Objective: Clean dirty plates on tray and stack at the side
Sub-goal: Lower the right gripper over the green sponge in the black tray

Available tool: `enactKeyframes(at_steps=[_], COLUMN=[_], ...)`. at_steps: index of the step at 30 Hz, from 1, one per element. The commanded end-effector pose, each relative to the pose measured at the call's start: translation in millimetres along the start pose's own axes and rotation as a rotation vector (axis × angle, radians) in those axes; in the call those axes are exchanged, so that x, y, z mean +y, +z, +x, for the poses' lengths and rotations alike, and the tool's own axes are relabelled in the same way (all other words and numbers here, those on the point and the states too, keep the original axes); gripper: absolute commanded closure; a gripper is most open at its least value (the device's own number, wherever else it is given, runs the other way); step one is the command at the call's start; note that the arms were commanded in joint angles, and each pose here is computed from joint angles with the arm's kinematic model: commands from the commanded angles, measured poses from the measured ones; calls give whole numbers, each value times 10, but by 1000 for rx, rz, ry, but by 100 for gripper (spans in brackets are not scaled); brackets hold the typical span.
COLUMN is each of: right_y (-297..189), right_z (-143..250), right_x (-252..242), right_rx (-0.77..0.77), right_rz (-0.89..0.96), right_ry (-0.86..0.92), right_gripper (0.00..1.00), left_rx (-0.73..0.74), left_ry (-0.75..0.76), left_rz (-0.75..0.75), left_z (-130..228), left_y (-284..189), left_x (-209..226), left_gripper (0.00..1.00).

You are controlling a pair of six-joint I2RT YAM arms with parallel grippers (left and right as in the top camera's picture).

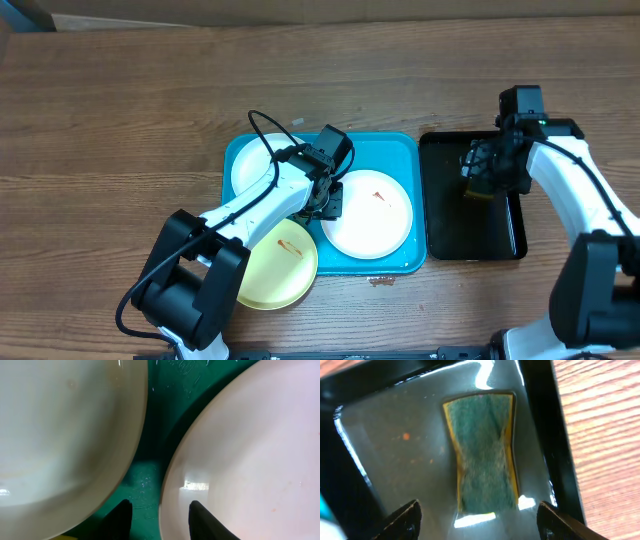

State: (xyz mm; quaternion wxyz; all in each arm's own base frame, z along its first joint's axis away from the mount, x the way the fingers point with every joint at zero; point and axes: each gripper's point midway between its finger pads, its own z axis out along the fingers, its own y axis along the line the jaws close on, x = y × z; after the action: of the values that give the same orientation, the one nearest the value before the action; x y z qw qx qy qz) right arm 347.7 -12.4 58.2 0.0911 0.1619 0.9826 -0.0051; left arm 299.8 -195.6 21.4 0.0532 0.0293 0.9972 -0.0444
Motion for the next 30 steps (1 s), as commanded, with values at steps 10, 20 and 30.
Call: enactKeyframes(at_steps=[10, 20, 30], right_y=[423, 423, 171], right_z=[194, 261, 280], right_x=[-43, -49, 55], right_rx=[123, 149, 221], right_rz=[49, 48, 2], right_ry=[-6, -6, -3], right_gripper=[37, 69, 48], left_rx=[26, 26, 26], left_ry=[-7, -7, -7], left_rz=[-5, -5, -5], left_z=[44, 45, 44], left_y=[72, 72, 72], left_x=[26, 27, 26], left_gripper=[60, 59, 56])
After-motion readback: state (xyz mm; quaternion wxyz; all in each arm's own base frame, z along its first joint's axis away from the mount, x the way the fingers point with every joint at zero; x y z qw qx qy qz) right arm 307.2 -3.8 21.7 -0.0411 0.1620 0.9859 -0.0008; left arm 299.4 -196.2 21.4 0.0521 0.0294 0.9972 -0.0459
